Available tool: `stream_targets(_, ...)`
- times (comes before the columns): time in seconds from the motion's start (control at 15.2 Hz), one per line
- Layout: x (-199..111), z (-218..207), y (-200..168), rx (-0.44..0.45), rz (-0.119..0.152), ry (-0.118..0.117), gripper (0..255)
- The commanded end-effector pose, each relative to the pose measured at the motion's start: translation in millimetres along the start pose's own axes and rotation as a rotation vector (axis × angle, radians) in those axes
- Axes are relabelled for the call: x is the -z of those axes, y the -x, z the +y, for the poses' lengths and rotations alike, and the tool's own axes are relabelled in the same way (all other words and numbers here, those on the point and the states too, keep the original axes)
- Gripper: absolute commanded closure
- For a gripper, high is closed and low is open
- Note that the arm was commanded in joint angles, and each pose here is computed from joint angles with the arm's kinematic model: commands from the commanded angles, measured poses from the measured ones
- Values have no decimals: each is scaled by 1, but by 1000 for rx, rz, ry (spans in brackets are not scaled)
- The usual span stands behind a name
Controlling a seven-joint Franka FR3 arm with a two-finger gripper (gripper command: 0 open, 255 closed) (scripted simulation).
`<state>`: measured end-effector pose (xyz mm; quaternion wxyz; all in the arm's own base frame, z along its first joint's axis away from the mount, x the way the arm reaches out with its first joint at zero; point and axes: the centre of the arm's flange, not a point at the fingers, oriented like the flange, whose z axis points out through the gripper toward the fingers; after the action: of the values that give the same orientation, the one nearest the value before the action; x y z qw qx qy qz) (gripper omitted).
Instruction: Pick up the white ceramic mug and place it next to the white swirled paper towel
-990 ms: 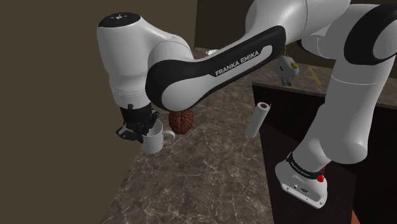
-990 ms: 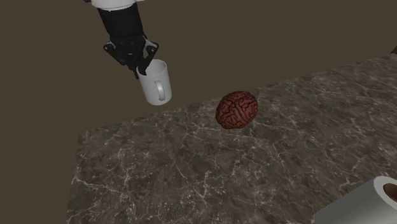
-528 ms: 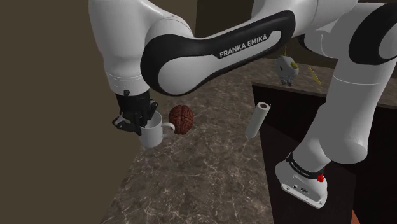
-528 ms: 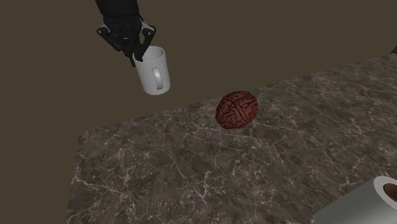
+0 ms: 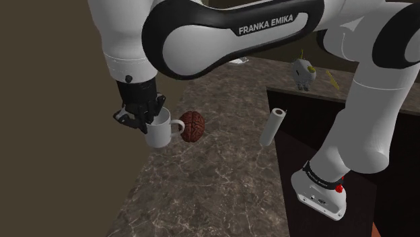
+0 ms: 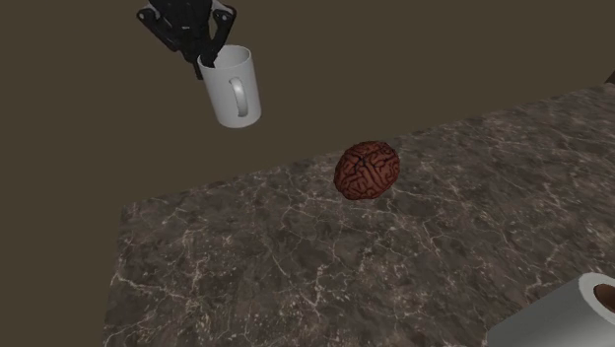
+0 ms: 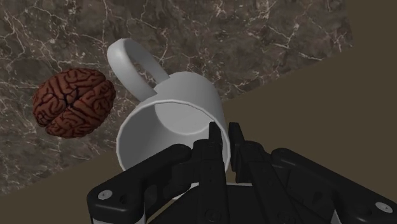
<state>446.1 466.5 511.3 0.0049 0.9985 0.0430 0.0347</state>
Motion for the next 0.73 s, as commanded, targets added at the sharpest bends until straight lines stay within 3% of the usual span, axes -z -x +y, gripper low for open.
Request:
stream_targets(0.0, 12, 0, 0, 0, 0, 0, 255)
stream_targets(0.33, 37, 1, -1, 0, 0, 0, 255)
stream_targets(0.66, 37, 66, 10, 0, 0, 0, 255)
